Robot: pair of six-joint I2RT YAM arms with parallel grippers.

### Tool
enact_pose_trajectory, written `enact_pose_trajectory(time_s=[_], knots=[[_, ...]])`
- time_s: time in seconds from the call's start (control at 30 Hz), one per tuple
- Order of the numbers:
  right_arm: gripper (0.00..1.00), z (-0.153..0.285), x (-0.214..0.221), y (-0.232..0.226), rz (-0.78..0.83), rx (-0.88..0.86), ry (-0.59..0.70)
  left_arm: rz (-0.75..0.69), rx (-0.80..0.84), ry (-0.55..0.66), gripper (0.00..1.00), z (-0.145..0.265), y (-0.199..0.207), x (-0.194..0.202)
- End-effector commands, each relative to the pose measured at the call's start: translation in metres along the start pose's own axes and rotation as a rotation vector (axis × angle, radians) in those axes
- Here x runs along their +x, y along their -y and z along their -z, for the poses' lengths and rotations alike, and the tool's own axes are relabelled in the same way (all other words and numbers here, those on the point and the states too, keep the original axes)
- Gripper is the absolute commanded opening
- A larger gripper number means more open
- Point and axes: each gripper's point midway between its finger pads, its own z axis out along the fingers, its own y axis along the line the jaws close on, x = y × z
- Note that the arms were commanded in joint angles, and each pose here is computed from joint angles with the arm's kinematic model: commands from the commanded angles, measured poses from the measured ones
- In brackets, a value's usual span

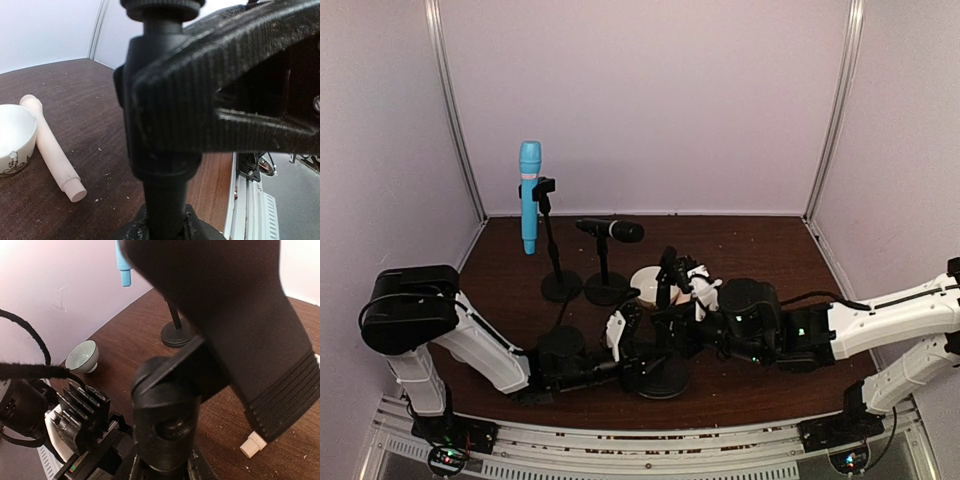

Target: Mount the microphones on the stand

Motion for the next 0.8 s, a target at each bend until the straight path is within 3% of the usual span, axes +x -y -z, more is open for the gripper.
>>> enact_pose_trajectory(time_s=[0.0,0.13,0.23,0.37,0.47,0.63,0.77], knots=[[0.0,0.0,-0.006,-0.006,0.005,-0.083,0.006,-0.024,0.087,0.172,0.0,0.006,0.021,-0.048],[0.0,0.013,0.0,-0.032,0.145,-0.34,-0.016,-0.126,0.277,0.128,0.0,0.012,0.05,-0.043],[0.0,0.026,0.025,-0.053,0.306,-0.559,-0.095,-0.116,0.396,0.094,0.0,0.022,0.058,-0.041],[0.0,0.031,0.038,-0.047,0.303,-0.685,-0.15,-0.113,0.45,0.053,0.0,0.03,0.06,-0.039],[0.11,0.033,0.031,-0.035,0.288,-0.676,-0.12,-0.123,0.43,0.047,0.0,0.033,0.059,-0.043],[0.45,0.039,0.002,-0.024,0.24,-0.538,-0.046,-0.105,0.279,0.101,0.0,0.033,0.041,-0.062],[0.55,0.041,-0.02,-0.018,0.186,-0.314,-0.014,-0.108,0.087,0.164,0.0,0.033,0.018,-0.079]])
